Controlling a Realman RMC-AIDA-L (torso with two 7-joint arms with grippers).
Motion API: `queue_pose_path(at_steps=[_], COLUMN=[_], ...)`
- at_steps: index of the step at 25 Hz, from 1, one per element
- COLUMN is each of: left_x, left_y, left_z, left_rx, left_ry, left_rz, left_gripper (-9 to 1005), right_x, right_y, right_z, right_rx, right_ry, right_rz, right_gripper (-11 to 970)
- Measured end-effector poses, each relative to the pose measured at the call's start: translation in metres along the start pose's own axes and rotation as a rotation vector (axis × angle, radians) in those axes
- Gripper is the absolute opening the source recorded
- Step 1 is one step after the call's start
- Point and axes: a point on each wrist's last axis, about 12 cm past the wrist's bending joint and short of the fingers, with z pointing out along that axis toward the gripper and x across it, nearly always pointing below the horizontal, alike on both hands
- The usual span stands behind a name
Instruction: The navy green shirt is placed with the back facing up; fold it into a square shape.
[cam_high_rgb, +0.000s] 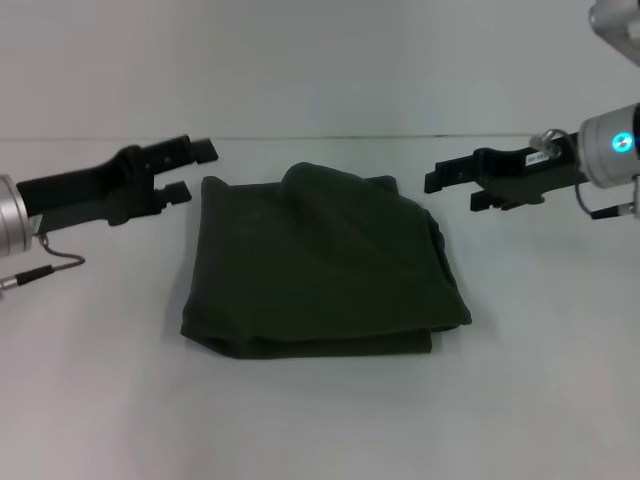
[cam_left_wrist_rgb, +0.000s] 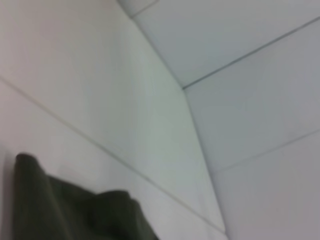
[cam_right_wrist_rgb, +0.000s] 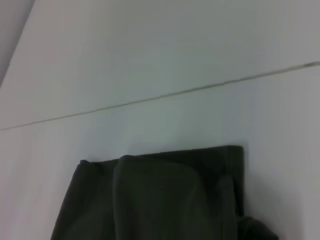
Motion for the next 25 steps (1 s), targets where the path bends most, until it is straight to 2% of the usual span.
queue_pose_path(at_steps=[10,19,25], left_x=[-0.007,-0.010,-0.012], left_y=[-0.007,-0.017,-0.019], left_z=[0.009,0.024,0.031], left_rx=[0.021,0.039,0.034], left_ry=[-0.026,-0.025,-0.035], left_rz=[0.006,0.031,0.033], left_gripper=[900,901,901], right_x=[0.009,0.015,0.020], right_y=[0.014,0.007,0.009], right_z=[0.021,0.032,0.042], right_rx=[-0.015,0.037,0.049], right_ry=[0.005,-0.028,-0.055], right_rz=[0.009,0.022,0.023], right_gripper=[882,881,881])
